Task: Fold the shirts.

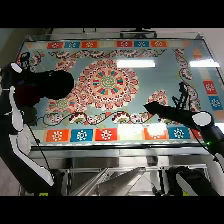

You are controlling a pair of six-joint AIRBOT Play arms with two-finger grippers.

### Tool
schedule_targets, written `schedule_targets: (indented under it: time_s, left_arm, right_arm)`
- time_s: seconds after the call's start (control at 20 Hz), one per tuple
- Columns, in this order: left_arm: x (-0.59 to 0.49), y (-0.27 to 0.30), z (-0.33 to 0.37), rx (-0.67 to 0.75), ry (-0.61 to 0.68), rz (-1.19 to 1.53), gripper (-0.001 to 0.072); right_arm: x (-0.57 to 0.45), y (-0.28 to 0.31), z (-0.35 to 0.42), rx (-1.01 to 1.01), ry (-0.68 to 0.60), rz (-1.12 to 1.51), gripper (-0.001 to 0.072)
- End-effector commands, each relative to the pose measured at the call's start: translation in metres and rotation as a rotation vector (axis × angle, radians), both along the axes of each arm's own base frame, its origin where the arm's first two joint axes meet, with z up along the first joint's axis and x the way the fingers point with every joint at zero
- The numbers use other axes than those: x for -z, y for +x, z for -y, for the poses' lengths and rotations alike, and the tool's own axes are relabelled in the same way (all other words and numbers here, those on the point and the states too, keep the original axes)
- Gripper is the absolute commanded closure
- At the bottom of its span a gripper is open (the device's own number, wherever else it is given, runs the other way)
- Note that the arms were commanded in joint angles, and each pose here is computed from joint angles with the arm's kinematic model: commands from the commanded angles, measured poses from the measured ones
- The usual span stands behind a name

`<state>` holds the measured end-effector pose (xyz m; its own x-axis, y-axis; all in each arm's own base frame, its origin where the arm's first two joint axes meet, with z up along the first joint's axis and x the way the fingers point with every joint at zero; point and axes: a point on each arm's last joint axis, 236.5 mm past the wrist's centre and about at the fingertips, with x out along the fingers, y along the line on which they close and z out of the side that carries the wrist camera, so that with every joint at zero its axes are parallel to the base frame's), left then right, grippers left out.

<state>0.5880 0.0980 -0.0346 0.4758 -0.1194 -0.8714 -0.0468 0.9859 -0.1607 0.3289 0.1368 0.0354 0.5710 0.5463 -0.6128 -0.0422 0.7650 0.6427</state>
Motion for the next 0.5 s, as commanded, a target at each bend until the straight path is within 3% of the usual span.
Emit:
schedule_targets:
  time_s: [0.0,0.05,0.1,0.2,0.25,0.45]
  left_arm:
    - [-0.05,-0.005,0.044,0.042,-0.123,0.038,0.0689]
    - [-0.08,-0.005,0.072,0.082,-0.194,0.091,0.0689]
    - [-0.112,-0.008,0.102,0.136,-0.264,0.143,0.0689]
    - [-0.194,-0.028,0.178,0.277,-0.421,0.261,0.0689]
    - [-0.231,-0.042,0.21,0.337,-0.476,0.315,0.0689]
    - [-0.331,-0.111,0.315,0.551,-0.537,0.471,0.0688]
  right_arm:
    - [0.001,-0.002,-0.002,-0.01,0.003,-0.009,0.0078]
    - [0.001,-0.002,-0.002,-0.01,0.003,-0.009,0.0079]
    - [0.001,-0.003,-0.002,-0.012,0.003,-0.01,0.013]
    - [-0.001,-0.008,-0.006,-0.047,-0.005,-0.006,0.056]
    - [-0.005,-0.011,-0.008,-0.066,-0.003,-0.003,0.0685]
    - [-0.055,-0.021,-0.017,-0.15,-0.013,0.12,0.0692]
